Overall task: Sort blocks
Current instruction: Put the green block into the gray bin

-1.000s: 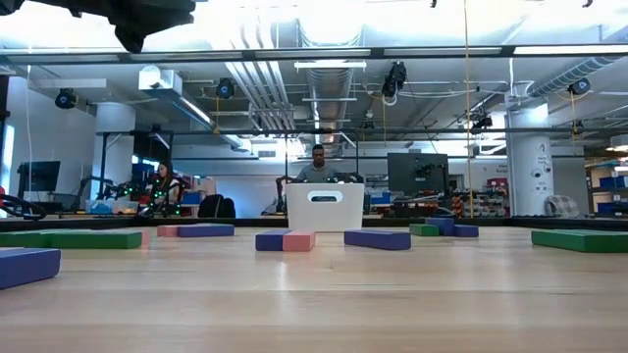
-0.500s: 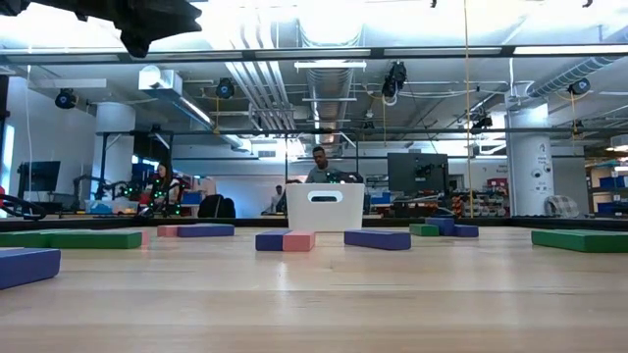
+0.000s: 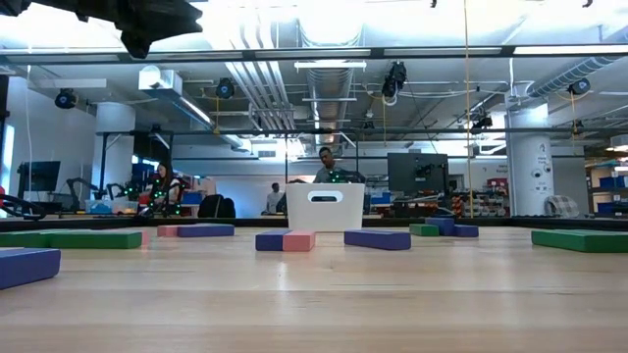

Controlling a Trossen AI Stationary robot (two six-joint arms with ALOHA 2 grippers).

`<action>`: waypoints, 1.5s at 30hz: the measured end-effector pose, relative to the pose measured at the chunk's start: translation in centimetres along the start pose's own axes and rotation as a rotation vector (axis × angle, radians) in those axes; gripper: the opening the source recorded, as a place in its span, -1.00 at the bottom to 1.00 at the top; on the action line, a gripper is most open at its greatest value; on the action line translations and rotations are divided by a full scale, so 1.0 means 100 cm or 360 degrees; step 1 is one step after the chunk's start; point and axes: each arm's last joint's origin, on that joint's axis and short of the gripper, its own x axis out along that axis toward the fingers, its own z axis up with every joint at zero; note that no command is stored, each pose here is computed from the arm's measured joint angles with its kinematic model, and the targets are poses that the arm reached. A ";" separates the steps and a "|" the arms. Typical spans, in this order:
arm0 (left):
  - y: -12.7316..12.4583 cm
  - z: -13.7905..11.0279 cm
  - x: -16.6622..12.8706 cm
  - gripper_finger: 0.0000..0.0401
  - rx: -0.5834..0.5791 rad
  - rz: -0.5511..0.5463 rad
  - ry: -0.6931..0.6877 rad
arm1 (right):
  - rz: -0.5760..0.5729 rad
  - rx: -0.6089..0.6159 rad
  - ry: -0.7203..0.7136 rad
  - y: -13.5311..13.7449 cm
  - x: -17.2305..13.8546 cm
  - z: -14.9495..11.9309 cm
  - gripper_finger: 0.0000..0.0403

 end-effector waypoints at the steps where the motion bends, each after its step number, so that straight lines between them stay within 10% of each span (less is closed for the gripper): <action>1: 0.000 0.000 0.000 -0.51 -0.0003 0.0001 0.0002 | 0.0007 -0.0019 0.0038 0.000 0.000 -0.001 0.82; 45: -0.009 -0.012 0.017 -0.51 -0.0037 0.0013 0.0106 | 0.0124 -0.0182 0.0213 0.006 0.001 -0.003 0.83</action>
